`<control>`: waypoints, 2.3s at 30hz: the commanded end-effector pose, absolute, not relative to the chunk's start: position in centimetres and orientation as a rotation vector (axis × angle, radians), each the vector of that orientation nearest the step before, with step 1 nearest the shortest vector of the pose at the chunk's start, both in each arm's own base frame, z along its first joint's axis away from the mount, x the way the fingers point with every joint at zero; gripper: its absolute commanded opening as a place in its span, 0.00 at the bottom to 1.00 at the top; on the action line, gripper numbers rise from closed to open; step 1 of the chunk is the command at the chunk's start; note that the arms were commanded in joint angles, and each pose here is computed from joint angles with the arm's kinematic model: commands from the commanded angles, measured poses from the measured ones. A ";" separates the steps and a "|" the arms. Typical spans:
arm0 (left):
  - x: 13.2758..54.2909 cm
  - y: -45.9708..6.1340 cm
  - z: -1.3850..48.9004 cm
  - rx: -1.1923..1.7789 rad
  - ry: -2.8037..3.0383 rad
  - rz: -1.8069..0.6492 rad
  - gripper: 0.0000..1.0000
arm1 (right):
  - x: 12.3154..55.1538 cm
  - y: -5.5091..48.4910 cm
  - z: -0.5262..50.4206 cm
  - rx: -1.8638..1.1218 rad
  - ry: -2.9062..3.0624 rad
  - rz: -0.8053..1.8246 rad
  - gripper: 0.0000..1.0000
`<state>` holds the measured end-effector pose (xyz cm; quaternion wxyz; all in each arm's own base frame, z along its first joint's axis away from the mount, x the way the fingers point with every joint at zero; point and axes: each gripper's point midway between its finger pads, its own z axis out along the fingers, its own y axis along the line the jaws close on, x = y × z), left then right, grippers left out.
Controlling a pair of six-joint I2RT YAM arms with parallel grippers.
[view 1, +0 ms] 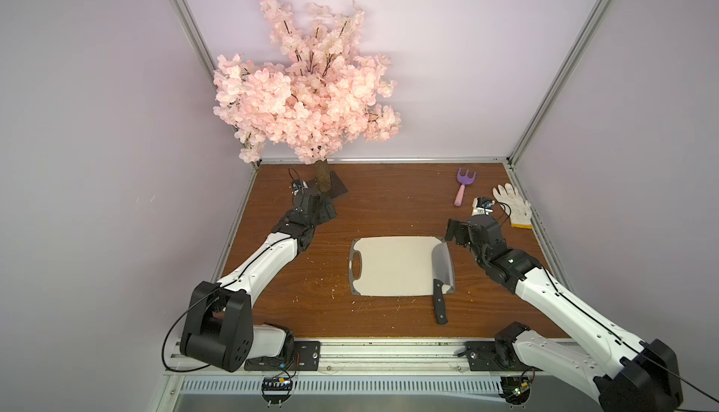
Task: Align the knife with the edge of the cutting board
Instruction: Reset both arms
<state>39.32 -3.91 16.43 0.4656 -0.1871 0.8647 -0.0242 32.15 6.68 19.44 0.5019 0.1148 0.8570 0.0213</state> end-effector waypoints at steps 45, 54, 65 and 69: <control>36.3 2.8 18.0 -0.197 1.587 0.158 0.99 | 35.8 -4.8 17.9 0.272 1.645 -0.163 0.99; 36.6 2.1 17.1 -0.126 1.640 0.099 0.99 | 35.9 -4.8 16.7 0.261 1.659 -0.172 0.99; 36.9 2.1 15.0 -0.136 1.688 0.095 0.99 | 35.7 -3.8 15.8 0.217 1.638 -0.117 0.99; 36.7 1.5 14.4 -0.099 1.685 0.075 0.98 | 35.3 -3.7 15.2 0.213 1.629 -0.116 0.99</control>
